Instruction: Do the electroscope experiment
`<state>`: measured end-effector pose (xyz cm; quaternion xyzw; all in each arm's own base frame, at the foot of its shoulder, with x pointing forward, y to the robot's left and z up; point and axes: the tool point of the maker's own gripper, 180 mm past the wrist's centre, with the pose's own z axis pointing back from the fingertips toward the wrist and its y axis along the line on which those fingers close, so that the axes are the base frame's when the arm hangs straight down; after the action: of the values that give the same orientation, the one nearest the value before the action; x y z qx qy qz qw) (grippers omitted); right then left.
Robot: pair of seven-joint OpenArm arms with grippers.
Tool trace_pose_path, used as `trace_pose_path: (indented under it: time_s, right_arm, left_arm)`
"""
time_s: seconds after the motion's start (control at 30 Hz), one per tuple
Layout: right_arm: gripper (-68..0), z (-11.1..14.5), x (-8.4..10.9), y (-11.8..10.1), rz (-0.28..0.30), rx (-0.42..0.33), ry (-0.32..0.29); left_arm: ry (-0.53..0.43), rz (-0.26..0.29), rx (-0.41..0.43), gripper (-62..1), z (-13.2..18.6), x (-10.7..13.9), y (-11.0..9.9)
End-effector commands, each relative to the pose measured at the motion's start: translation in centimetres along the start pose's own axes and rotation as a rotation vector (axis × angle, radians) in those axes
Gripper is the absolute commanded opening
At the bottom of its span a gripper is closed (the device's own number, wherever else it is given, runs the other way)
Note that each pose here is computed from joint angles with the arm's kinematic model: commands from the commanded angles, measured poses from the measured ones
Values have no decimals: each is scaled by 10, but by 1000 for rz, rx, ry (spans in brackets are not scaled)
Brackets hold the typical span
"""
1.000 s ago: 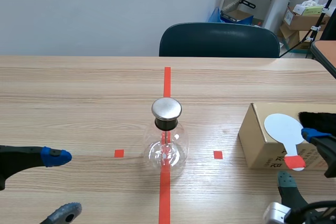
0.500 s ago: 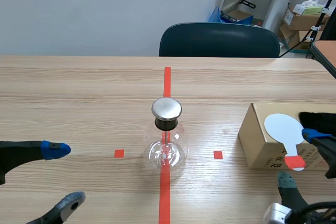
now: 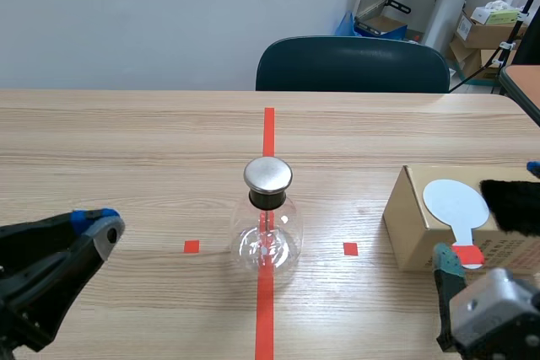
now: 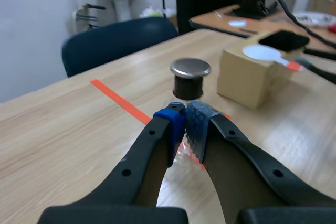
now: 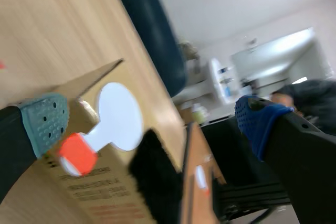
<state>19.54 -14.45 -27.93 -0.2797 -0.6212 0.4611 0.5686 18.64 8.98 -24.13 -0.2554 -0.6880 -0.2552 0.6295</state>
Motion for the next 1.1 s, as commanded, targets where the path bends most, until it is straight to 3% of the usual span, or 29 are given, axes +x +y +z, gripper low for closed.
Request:
trace_pose_path:
  time_s: [0.0, 0.1, 0.2, 0.27, 0.33, 0.43, 0.47, 0.53, 0.7, 0.87, 1.0, 1.07]
  right_arm:
    - [4, -3, 1, -1, -53, 26, 8]
    - [4, -8, 11, 8, -223, 142, 1]
    - [4, -10, 29, 6, -398, 253, -60]
    - [4, -11, 43, -5, -487, 280, -106]
    - [4, -12, 55, -17, -559, 291, -154]
    - [4, -15, 68, -31, -655, 307, -206]
    - [4, -17, 70, -34, -675, 309, -218]
    - [4, -22, 74, -40, -702, 303, -240]
    - [4, -35, 82, -55, -790, 265, -282]
    - [4, -49, 89, -54, -825, 259, -273]
    - [4, -61, 87, -64, -861, 167, -252]
    - [4, -62, 90, -64, -862, 172, -263]
  left_arm:
    - [-84, 16, 27, -558, -4, 18, 5]
    - [-141, 28, 132, -558, -2, 28, 24]
    - [-172, 43, 228, -558, 2, 34, 44]
    - [-203, 46, 254, -545, 3, 40, 50]
    - [-227, 42, 272, -479, 3, 44, 53]
    - [-220, -60, 375, -298, 3, 41, 59]
    - [-197, -92, 398, -257, 3, 36, 58]
    - [-160, -122, 404, -240, 0, 28, 51]
    - [-125, -142, 306, -220, -8, 18, 17]
    - [-68, -92, 251, -165, -9, 10, 7]
    - [-50, -92, 228, -165, -13, 9, 3]
    - [-18, -77, 232, -156, -14, 5, 3]
